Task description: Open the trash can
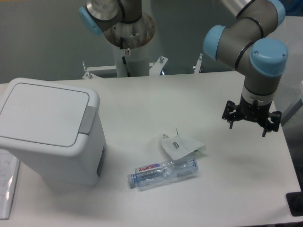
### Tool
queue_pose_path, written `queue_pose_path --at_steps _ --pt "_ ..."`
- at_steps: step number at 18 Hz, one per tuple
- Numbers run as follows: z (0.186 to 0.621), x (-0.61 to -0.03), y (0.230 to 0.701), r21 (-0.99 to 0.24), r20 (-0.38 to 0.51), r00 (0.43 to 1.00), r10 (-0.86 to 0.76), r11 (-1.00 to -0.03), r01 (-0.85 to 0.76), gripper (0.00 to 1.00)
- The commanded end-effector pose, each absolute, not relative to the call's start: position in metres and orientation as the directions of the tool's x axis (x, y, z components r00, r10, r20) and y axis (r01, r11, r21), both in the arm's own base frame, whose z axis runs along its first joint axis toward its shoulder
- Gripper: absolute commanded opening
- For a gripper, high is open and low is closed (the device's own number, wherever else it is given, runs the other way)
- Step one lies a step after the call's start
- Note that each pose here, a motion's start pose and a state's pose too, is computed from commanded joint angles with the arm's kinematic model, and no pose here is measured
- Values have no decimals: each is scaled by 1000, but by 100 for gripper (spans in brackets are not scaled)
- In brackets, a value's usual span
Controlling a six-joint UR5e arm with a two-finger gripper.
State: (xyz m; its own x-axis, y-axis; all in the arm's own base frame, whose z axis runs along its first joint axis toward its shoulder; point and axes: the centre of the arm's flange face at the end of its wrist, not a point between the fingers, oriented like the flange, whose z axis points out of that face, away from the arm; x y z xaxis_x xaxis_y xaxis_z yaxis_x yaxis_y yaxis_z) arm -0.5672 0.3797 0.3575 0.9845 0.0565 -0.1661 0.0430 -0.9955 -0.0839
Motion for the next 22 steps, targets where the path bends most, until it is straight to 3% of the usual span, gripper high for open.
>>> queue_pose_path --at_steps 11,18,22 --pt "357 -556 394 -89 -163 985 54 -995 39 100" --pt "365 -519 445 -153 -134 961 243 -963 222 100" --pt "376 -500 471 -264 -22 936 352 -905 335 100"
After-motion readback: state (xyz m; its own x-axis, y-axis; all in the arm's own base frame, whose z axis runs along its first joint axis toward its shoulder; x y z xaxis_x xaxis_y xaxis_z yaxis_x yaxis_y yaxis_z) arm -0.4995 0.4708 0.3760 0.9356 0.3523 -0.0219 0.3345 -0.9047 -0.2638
